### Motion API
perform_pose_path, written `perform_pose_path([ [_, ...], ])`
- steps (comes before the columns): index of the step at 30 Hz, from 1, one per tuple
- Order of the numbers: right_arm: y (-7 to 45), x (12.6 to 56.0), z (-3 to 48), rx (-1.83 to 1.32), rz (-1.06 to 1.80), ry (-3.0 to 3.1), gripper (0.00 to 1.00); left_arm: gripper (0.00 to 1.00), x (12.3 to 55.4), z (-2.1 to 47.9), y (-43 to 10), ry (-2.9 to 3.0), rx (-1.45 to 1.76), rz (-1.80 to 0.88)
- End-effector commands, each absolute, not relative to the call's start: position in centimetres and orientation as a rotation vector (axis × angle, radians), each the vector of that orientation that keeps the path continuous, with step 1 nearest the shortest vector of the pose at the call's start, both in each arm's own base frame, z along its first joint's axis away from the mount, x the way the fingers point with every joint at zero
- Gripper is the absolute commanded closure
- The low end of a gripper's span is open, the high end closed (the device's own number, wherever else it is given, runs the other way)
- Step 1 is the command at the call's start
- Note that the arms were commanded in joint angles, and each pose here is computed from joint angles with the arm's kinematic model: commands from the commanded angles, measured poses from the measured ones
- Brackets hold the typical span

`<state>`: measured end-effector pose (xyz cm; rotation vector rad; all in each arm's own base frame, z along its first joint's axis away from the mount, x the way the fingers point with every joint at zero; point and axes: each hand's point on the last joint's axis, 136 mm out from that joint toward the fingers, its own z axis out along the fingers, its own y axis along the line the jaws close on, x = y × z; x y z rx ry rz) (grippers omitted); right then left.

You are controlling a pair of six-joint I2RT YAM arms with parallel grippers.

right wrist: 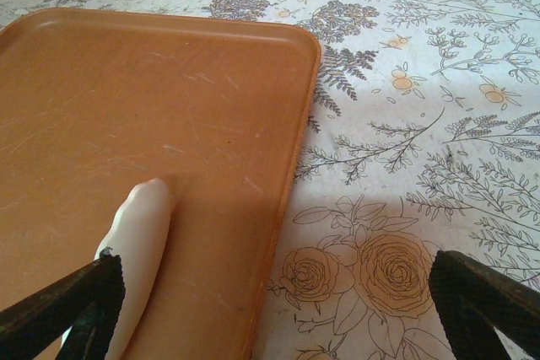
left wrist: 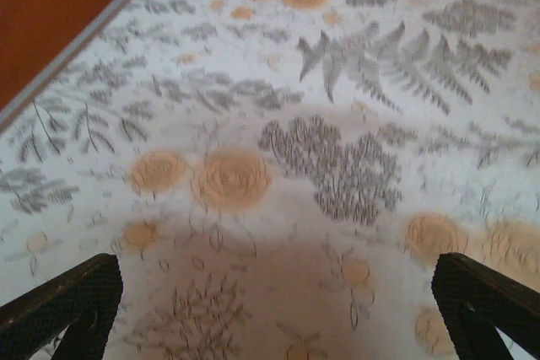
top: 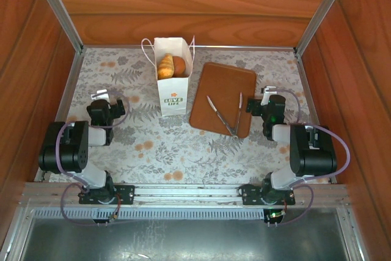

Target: Place the fake bread into the paper bag

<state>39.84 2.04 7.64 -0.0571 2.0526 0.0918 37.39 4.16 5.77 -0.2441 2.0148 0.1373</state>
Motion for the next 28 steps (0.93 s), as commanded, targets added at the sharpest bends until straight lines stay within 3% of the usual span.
perform_pose_path([
  [1,2.31,40.52,8.98,-0.082,0.094,2.008,0.0,0.0,38.48,8.67,4.18,1.892,-0.222,0.112],
  [28,2.31,40.5,9.07,-0.083,0.093,2.004,0.0,0.0,39.16,8.7,4.16,1.907,-0.215,0.149],
])
